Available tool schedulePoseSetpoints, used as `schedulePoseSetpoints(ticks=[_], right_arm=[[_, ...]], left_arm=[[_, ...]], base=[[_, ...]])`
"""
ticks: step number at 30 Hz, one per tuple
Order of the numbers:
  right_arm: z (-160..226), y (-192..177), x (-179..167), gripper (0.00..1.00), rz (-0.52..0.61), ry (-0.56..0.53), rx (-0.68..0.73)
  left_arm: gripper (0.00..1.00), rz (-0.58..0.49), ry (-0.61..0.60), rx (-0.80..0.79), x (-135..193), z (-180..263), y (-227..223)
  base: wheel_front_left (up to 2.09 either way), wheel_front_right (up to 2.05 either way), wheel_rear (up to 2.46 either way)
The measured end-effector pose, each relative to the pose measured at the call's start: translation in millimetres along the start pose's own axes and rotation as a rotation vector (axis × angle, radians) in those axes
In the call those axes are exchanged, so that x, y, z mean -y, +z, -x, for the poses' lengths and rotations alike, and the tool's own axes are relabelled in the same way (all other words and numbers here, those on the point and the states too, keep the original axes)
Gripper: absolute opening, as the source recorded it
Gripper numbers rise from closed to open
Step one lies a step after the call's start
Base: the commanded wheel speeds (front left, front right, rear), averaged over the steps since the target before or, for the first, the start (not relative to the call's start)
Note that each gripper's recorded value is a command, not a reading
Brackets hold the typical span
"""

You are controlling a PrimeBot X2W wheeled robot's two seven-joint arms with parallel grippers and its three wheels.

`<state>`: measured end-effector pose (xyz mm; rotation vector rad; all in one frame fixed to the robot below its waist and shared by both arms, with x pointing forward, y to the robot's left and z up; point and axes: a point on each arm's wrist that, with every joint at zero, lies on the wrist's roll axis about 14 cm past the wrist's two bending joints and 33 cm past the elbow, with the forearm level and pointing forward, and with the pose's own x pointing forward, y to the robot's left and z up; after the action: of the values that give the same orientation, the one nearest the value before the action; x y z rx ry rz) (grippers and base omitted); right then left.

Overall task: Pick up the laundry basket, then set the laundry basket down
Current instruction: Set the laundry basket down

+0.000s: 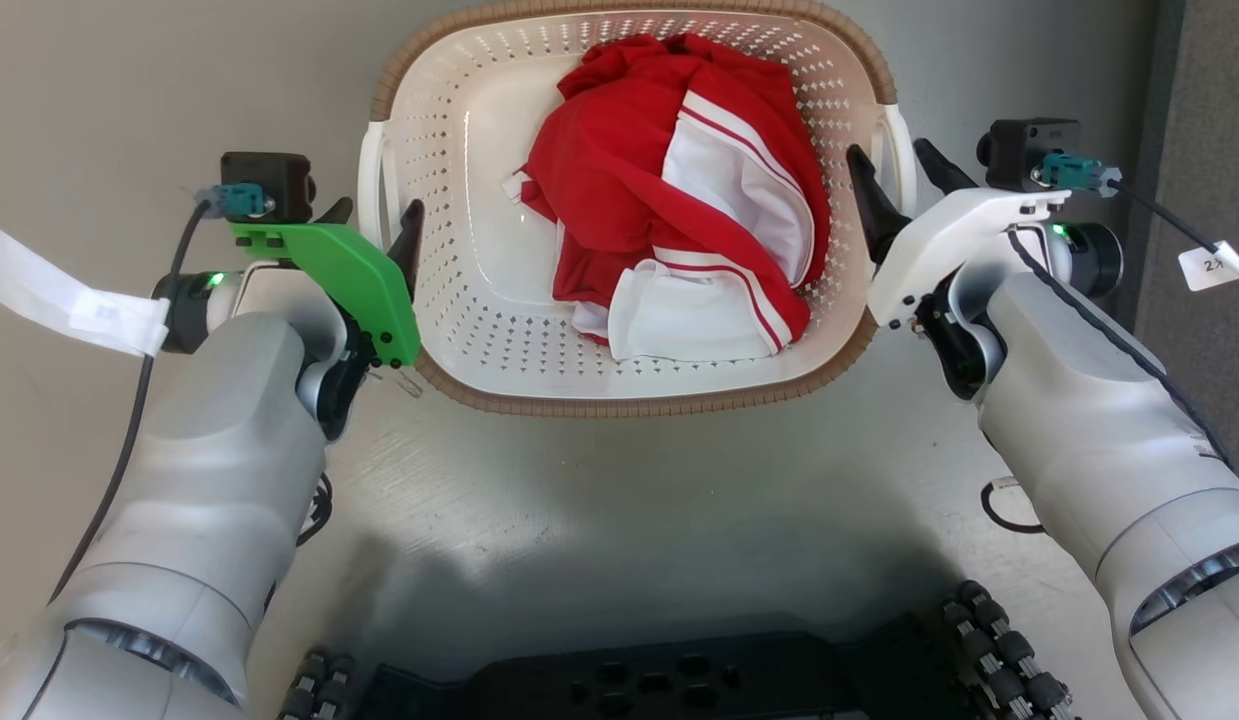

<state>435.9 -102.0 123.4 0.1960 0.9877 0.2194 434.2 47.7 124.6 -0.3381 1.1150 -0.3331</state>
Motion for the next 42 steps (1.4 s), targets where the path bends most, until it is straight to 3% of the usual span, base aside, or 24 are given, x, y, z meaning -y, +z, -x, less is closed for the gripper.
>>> schedulePoseSetpoints(ticks=[19,34,42], right_arm=[[33,35,-7,1.0,0.004,0.005,0.122],[94,70,-14,1.0,-0.022,-0.036,0.278],[133,91,-13,1.0,-0.027,-0.069,0.384]], left_arm=[[1.0,-0.098,-0.022,0.173,17,33,39],[1.0,-0.19,-0.024,0.285,37,84,69],[1.0,-0.228,-0.044,0.469,63,123,125]], base=[[0.0,0.0,0.0],[0.0,0.0,0.0],[0.0,0.0,0.0]])
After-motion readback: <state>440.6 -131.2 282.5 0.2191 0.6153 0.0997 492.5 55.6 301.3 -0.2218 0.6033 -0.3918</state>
